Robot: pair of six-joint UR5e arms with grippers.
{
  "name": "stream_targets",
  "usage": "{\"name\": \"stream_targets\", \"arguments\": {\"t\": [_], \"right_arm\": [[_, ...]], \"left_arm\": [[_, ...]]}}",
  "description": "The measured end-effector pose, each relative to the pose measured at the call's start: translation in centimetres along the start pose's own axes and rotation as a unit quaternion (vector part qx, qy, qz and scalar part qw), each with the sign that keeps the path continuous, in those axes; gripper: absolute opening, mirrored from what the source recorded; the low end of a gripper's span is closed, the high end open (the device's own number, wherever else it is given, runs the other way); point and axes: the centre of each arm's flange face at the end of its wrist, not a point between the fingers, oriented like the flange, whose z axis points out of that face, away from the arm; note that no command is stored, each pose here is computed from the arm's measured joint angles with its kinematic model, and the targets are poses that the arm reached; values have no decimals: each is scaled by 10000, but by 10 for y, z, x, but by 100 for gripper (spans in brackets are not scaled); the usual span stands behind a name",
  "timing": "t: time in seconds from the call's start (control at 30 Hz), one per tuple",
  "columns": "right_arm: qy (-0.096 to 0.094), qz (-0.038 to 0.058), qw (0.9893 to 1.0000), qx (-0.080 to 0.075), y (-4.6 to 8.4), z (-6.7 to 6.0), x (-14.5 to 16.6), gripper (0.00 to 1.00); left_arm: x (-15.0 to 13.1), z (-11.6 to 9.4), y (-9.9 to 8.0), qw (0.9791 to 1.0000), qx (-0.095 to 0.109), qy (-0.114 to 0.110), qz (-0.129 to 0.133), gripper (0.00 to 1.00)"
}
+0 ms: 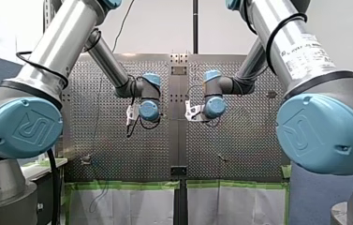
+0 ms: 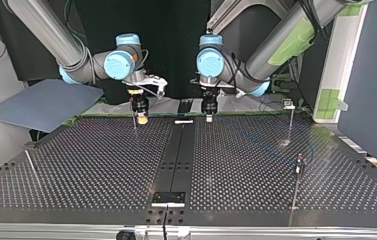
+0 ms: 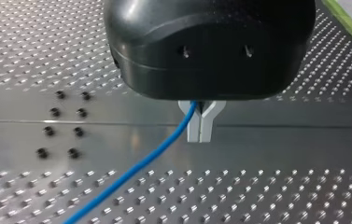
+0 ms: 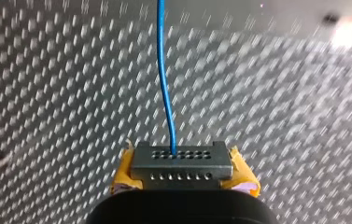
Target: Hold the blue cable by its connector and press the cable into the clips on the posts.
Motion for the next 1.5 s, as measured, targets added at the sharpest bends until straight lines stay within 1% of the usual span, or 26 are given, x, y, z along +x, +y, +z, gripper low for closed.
{"name": "stream_targets", "arguments": {"t": [0.07,0.17,0.37,0.47,0.67,0.73,0.93,1.03,1.1,1.13,1.23,1.33,1.43,1.5], "right_arm": [[-6,9,10000,-74,7,-1,-8,0],[-17,46,9999,-145,13,-5,-20,0],[-26,99,9996,-281,21,-14,-40,0],[-30,115,9994,-338,24,-19,-49,0],[-34,231,9987,-451,26,-33,-70,0],[-36,248,9986,-473,27,-36,-76,0],[-58,227,9983,-533,28,-49,-93,0],[-129,201,9983,-530,27,-56,-110,0],[-220,176,9981,-542,27,-62,-126,0],[-264,164,9980,-554,27,-64,-133,0],[-417,149,9971,-626,29,-73,-158,0],[-562,186,9959,-688,33,-83,-182,0],[-707,225,9944,-750,38,-92,-204,0],[-818,240,9932,-794,42,-100,-220,0]], "left_arm": [[9,1,-5,10000,36,-1,2,0],[21,1,-14,10000,98,-10,6,0],[47,2,-32,9997,226,-54,-35,0],[57,4,-41,9995,300,-74,-63,0],[68,2,-54,9992,406,-47,-55,0],[71,1,-56,9991,427,-37,-55,0],[88,-1,-66,9987,510,59,-12,0],[98,-2,-73,9984,566,95,-12,0],[101,-4,-79,9981,609,75,-47,0],[102,-4,-81,9980,624,64,-60,0],[102,-6,-86,9978,657,32,-94,0],[101,-8,-90,9976,685,10,-114,0],[100,-9,-94,9974,714,-12,-132,0],[100,-10,-96,9972,734,-15,-146,0]]}}
